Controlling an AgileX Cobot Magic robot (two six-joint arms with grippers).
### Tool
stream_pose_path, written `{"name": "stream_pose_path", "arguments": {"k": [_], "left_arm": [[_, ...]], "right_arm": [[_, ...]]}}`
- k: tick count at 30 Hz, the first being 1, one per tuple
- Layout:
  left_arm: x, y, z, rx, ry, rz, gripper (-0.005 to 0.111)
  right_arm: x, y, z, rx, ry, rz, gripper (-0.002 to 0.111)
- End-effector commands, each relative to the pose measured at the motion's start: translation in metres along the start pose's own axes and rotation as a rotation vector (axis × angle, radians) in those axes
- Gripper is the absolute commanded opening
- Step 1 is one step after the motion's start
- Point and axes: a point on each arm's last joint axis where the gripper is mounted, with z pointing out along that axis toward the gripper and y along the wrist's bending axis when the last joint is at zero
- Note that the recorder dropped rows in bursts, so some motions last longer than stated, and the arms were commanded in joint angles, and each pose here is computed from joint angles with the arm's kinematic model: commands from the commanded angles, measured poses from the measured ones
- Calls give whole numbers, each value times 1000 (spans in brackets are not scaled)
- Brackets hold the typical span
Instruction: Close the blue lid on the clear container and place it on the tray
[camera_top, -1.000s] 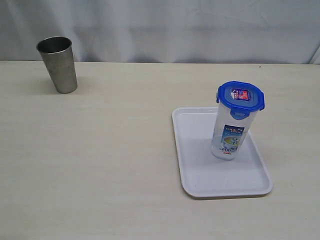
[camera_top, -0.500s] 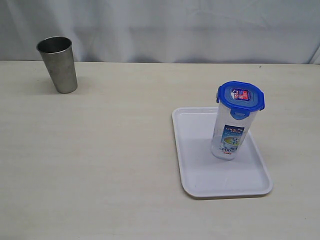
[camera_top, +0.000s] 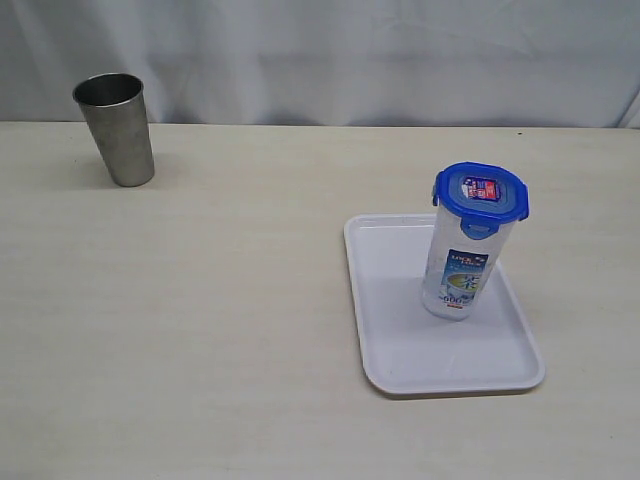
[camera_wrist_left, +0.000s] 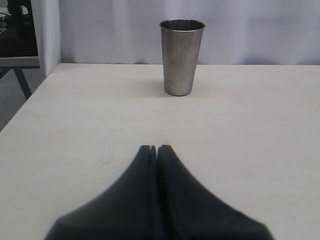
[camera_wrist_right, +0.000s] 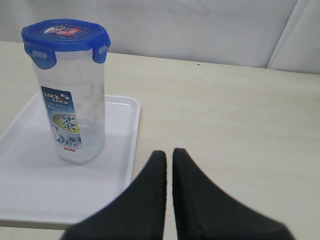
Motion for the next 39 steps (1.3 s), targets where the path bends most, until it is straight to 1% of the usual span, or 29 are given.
{"name": "stream_pose_path", "arguments": {"k": [1, 39], "left_arm": [[0, 0, 0, -3, -13, 4, 0], [0, 0, 0, -3, -11, 4, 0]], "right_arm": [[0, 0, 0, 2, -10, 12, 5], [0, 0, 0, -3, -7, 25, 5]]}}
